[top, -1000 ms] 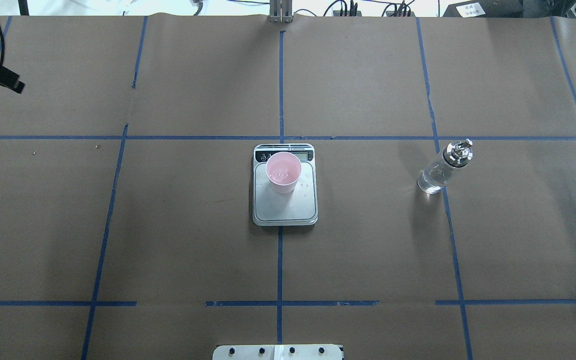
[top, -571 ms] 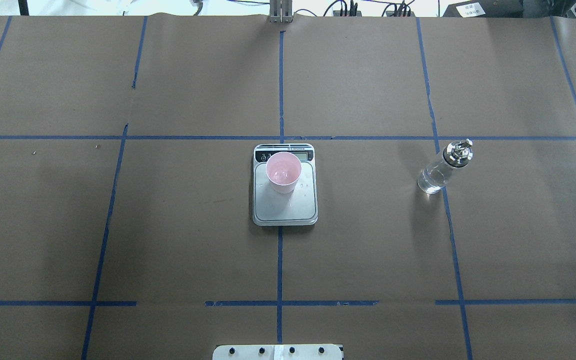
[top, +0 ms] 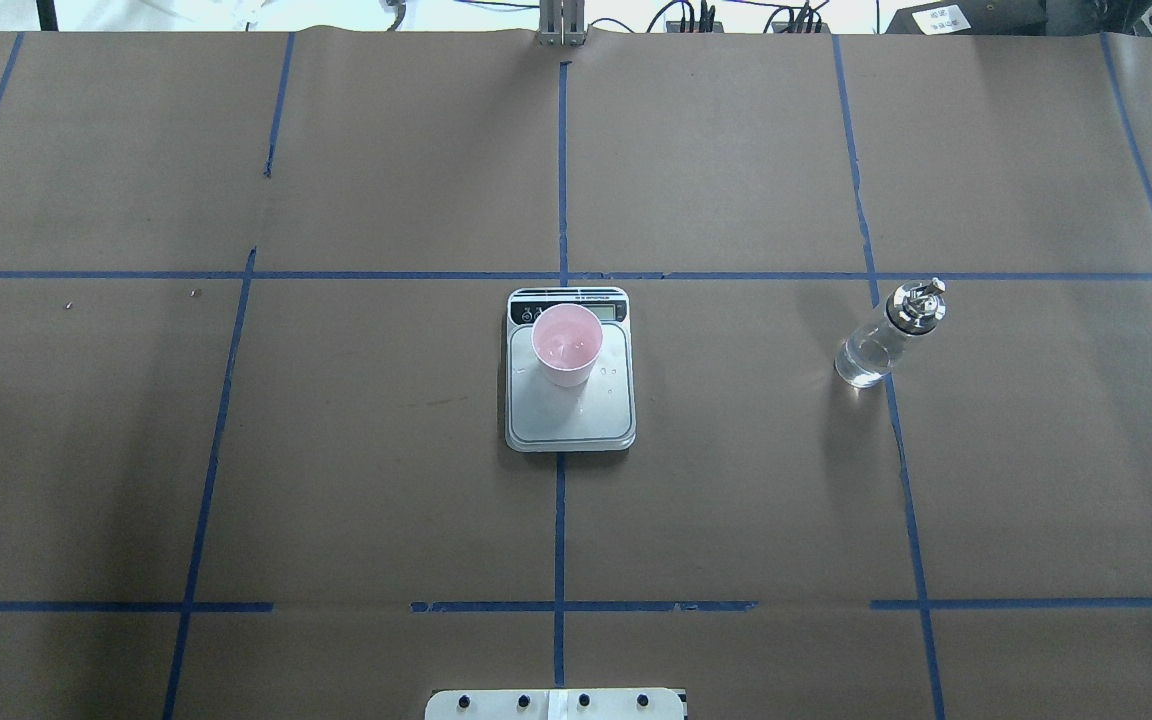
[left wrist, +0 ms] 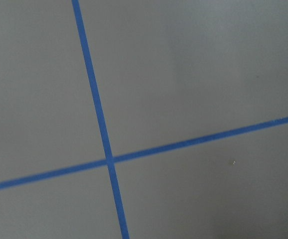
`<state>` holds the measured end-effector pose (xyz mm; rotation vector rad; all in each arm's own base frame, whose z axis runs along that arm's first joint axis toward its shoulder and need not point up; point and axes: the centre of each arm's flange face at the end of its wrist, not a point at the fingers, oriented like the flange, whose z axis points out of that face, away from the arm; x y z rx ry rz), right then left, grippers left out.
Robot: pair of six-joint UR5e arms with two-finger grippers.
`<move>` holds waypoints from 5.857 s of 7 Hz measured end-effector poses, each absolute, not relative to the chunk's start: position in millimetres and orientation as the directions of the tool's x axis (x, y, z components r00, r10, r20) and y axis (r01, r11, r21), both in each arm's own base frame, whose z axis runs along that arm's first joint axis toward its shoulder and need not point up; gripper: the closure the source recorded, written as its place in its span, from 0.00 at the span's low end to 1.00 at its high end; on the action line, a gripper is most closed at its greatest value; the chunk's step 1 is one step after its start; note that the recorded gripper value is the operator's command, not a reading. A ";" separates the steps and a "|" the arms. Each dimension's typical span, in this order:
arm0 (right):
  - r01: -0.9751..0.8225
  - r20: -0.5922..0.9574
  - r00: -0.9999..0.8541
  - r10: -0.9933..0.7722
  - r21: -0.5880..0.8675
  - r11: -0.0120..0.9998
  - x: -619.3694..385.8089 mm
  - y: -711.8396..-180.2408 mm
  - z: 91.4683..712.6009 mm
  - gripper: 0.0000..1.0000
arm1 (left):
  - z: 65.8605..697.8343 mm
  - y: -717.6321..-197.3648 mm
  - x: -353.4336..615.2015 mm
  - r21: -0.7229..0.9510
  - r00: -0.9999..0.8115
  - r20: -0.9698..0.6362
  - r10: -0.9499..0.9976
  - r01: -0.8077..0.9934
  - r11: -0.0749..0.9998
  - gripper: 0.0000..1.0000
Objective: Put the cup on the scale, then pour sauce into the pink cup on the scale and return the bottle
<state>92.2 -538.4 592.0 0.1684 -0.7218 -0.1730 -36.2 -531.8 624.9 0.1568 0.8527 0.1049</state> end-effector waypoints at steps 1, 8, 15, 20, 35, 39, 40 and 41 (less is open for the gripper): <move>0.105 0.639 0.736 -0.221 0.215 0.971 87.8 -516.7 593.0 0.00 | 619.3 -520.0 -43.2 0.194 0.721 -0.679 0.137 -0.003 0.981 0.00; 0.117 0.652 0.727 -0.215 0.191 0.975 68.0 -506.8 589.4 0.00 | 633.7 -460.1 -42.0 0.077 0.696 -0.717 0.044 0.016 0.997 0.00; 0.140 0.639 0.736 -0.226 0.183 0.973 58.4 -520.4 562.6 0.00 | 640.3 -474.8 -46.3 0.067 0.756 -0.653 0.042 0.003 0.998 0.00; 0.163 0.641 0.736 -0.217 0.143 0.976 48.3 -501.5 585.0 0.00 | 650.8 -476.9 -43.7 0.069 0.736 -0.675 0.044 0.004 0.998 0.00; 0.194 0.627 0.752 -0.201 0.081 0.978 37.8 -494.0 616.5 0.00 | 630.8 -489.8 -34.0 0.092 0.664 -0.744 0.069 -0.001 0.996 0.00; 0.219 0.635 0.742 -0.214 0.073 0.973 23.8 -495.6 621.1 0.00 | 618.9 -491.9 -32.5 0.137 0.662 -0.742 0.106 -0.005 0.991 0.00; 0.220 0.637 0.740 -0.216 0.075 0.973 22.8 -496.1 620.6 0.00 | 615.6 -492.1 -32.5 0.144 0.661 -0.742 0.112 -0.005 0.990 0.00; 0.221 0.638 0.739 -0.218 0.077 0.972 22.4 -496.8 619.8 0.00 | 612.0 -492.1 -32.4 0.147 0.660 -0.742 0.113 -0.005 0.989 0.00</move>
